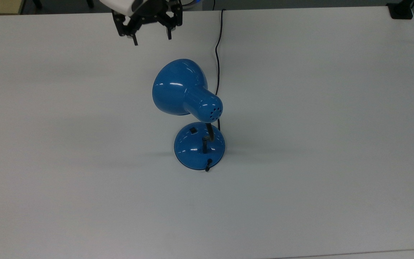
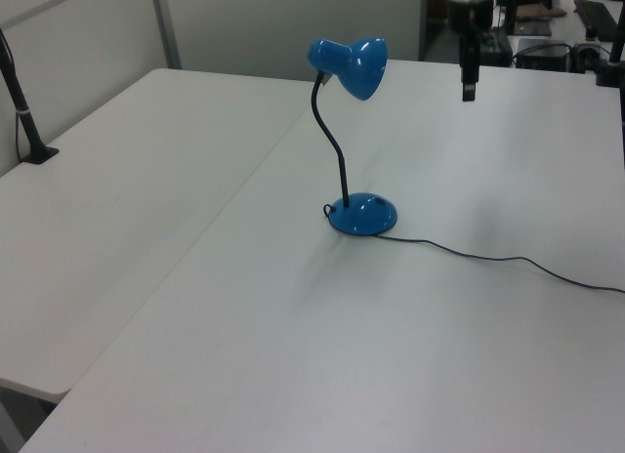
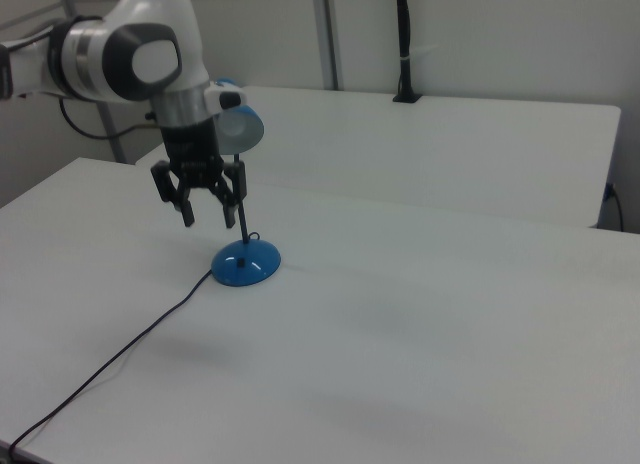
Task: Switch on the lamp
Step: 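Lower the gripper past the shade toward the switch on the lamp base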
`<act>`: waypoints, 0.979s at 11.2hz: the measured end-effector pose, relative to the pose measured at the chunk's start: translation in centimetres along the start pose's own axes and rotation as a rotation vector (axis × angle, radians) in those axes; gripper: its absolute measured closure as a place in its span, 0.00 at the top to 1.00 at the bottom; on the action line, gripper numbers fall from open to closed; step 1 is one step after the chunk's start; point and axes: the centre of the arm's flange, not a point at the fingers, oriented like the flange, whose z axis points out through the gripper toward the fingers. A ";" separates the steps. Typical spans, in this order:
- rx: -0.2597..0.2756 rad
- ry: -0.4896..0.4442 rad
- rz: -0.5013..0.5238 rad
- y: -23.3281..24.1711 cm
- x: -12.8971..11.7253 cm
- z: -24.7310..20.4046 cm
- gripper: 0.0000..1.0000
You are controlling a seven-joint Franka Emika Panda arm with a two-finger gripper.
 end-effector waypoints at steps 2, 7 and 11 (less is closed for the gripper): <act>0.003 -0.006 -0.011 -0.4 0.6 1.8 0.55; 0.029 0.122 -0.003 -1.3 2.4 6.5 0.01; 0.029 0.250 0.096 -2.9 5.6 10.6 0.01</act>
